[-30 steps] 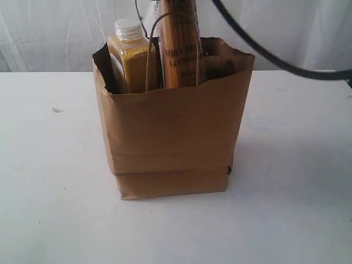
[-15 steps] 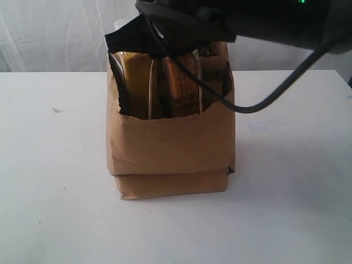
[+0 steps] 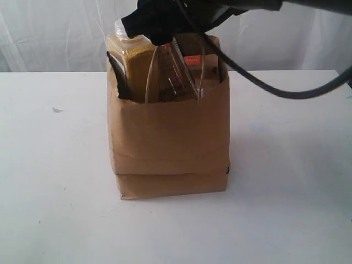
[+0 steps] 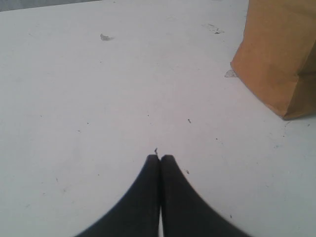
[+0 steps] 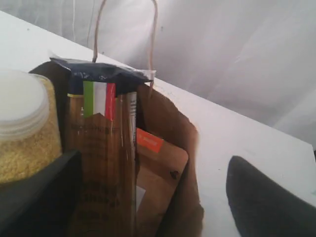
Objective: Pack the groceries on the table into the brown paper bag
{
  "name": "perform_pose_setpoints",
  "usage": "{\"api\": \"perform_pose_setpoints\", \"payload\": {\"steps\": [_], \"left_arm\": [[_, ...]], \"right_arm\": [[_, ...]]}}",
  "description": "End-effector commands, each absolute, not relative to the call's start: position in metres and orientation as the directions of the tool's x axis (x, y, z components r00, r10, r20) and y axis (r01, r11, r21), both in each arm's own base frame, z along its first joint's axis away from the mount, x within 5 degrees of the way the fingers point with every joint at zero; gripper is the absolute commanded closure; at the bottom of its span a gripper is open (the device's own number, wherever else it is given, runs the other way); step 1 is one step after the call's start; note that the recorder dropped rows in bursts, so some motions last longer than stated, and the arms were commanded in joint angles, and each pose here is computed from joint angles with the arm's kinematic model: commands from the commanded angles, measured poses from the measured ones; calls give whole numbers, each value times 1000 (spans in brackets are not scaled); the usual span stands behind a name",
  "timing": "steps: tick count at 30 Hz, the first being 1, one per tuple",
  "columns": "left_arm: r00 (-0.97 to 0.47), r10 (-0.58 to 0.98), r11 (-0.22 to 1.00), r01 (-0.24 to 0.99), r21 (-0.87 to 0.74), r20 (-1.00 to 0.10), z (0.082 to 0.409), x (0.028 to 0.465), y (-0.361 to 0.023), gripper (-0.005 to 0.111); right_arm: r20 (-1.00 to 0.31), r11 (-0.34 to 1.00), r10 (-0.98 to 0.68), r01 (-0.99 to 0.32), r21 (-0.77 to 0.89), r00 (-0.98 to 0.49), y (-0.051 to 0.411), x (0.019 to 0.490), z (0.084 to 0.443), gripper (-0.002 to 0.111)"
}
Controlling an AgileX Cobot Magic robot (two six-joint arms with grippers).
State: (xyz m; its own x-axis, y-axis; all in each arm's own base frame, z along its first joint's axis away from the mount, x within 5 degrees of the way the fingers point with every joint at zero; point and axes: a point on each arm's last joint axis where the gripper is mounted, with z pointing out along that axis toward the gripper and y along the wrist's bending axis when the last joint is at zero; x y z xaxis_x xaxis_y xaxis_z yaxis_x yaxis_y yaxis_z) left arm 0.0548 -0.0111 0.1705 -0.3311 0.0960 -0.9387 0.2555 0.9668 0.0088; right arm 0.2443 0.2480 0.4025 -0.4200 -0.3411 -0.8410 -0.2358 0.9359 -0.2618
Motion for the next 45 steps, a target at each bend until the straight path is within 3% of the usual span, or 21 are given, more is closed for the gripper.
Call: {"api": "perform_pose_setpoints", "payload": {"steps": [1,10,13,20,27,30,35,37,40,45], "left_arm": [[-335,99,967,254,11,-937,168,55,-11,107],[-335,99,967,254,11,-937,168,55,-11,107],[-335,99,967,254,11,-937,168,55,-11,107],[-335,99,967,254,11,-937,168,55,-11,107],[-335,99,967,254,11,-937,168,55,-11,107],[-335,99,967,254,11,-937,168,55,-11,107],[-335,99,967,254,11,-937,168,55,-11,107],[-335,99,967,254,11,-937,168,55,-11,107],[-335,99,967,254,11,-937,168,55,-11,107],[-335,99,967,254,11,-937,168,55,-11,107]], "right_arm": [[-880,940,-319,-239,-245,-352,234,236,428,33],[-941,951,-208,-279,-132,-265,206,211,468,41],[-960,948,-153,-310,-75,-236,194,197,484,49],[-969,888,-122,-460,-10,-215,183,152,494,108],[-969,746,-103,-662,75,-225,179,106,478,108],[-953,738,-73,-659,146,-294,163,97,480,108],[-966,719,15,-668,190,-259,131,86,497,108],[-956,740,31,-636,219,-293,113,83,498,108],[-868,803,166,-447,394,-468,72,76,488,108],[-911,861,111,-420,288,-397,50,77,461,108]]}}
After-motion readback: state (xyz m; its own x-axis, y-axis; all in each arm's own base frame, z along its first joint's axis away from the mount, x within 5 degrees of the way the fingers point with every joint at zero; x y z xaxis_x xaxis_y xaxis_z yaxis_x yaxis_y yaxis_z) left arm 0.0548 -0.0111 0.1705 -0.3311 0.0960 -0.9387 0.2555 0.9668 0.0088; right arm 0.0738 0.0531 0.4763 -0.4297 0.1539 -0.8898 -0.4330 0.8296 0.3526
